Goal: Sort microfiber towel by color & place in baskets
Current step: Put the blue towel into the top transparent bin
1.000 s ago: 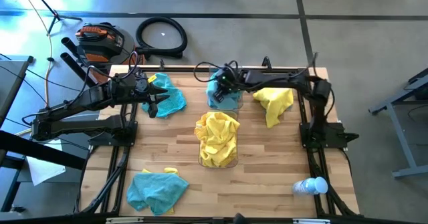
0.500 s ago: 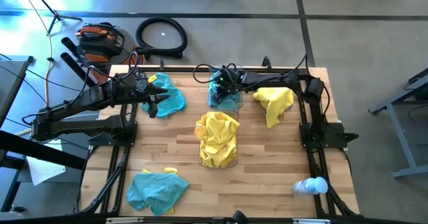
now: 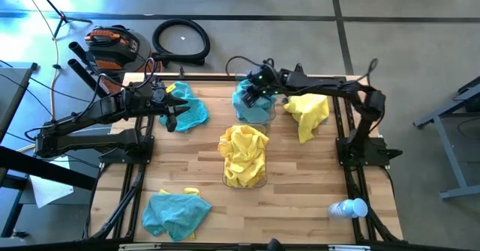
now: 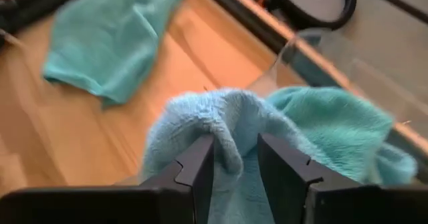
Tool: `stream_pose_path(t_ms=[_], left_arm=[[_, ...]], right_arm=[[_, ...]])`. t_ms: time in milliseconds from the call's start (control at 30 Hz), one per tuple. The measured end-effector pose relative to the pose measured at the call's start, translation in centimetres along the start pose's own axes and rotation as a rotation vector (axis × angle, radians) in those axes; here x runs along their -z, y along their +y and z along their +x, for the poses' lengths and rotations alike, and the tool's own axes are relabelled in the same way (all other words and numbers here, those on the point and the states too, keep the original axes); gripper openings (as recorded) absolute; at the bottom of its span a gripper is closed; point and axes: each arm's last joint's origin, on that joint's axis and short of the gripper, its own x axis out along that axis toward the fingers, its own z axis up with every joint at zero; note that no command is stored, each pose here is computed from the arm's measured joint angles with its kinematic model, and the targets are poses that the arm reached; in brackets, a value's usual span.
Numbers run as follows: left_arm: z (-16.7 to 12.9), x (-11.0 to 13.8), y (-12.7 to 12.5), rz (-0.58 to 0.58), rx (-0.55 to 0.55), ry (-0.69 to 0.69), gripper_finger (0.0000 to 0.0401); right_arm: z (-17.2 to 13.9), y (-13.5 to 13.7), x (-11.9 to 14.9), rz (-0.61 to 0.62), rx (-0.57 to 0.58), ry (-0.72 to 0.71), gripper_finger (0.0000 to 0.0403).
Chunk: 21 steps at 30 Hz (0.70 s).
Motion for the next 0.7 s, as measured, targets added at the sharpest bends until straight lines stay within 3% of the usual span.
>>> stream_pose_path(t_ms=[200,333,533,700], left_arm=[[0.0,0.0,0.0,0.000,0.000,0.000,0.0105],[0.0,0.0,0.0,0.000,0.000,0.000,0.0105],[0.0,0.0,0.0,0.000,0.000,0.000,0.0105],[0.0,0.0,0.0,-0.002,0.000,0.000,0.0105]], right_arm=[[-2.5,-0.1,-0.6,-0.003,0.029,-0.027,0.0113],[-2.4,0.4,-0.5,-0.058,-0.091,-0.002,0.0113],[0.9,1.5,1.1,-0.262,-0.122,0.070,0.0113],[4.9,0.5,3.3,-0.273,-0.088,0.199,0.0113]])
